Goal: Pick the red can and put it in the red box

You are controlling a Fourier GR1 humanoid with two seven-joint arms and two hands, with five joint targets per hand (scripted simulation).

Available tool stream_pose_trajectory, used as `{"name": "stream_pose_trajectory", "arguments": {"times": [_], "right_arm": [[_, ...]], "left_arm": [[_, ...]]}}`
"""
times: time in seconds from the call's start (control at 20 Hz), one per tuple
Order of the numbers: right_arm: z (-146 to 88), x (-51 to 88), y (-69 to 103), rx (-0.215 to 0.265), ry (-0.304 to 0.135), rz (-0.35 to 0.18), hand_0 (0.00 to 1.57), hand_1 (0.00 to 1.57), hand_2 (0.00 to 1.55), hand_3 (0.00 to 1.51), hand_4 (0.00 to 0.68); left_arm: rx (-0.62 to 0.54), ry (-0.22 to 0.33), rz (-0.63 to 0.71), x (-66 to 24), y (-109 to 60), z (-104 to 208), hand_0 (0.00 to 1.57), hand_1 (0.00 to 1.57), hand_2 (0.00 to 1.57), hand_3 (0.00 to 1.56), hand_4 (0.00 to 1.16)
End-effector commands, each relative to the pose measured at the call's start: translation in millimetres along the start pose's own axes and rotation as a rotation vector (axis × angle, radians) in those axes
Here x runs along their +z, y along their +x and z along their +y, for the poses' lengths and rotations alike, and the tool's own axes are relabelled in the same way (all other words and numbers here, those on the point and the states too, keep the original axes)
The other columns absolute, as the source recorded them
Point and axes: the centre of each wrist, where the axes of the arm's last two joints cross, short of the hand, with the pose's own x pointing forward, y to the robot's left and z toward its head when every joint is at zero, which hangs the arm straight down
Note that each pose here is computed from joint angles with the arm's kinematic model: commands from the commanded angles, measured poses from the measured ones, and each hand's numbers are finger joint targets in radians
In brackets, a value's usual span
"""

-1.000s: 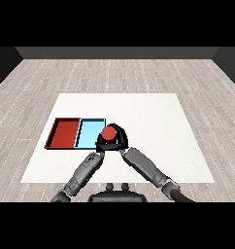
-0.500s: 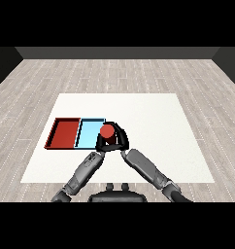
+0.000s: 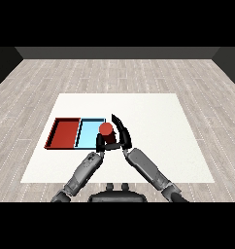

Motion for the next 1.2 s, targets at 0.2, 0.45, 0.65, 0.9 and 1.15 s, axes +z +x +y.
{"name": "stream_pose_trajectory", "arguments": {"times": [0.2,0.45,0.65,0.9,1.15], "right_arm": [[-17,18.7,13.8,0.004,-0.101,-0.079,0.00,0.00,0.00,0.00,0.000],[-79,21.7,62.4,-0.019,-0.117,-0.134,0.00,0.00,0.00,0.00,0.000],[-121,40.1,68.1,0.003,-0.192,-0.135,0.00,0.00,0.00,0.00,0.000],[-157,79.6,25.9,0.102,-0.295,-0.035,0.00,0.00,0.00,0.00,0.000],[-188,95.3,31.1,0.123,-0.328,-0.008,0.00,0.00,0.00,0.00,0.000]], "left_arm": [[-0.024,0.030,-0.007,3.6,-9.1,19,1.57,1.57,1.57,1.49,1.14],[-0.066,0.066,-0.048,-2.0,-2.1,36,1.57,1.57,1.57,1.48,1.14],[-0.200,0.113,-0.054,-19.0,-3.3,68,1.57,1.57,1.57,1.47,1.13],[-0.323,0.181,-0.063,-34.1,17.8,144,1.57,1.57,1.57,1.47,1.11],[-0.419,0.273,0.017,-58.6,14.1,190,1.57,1.57,1.55,1.46,1.09]]}}
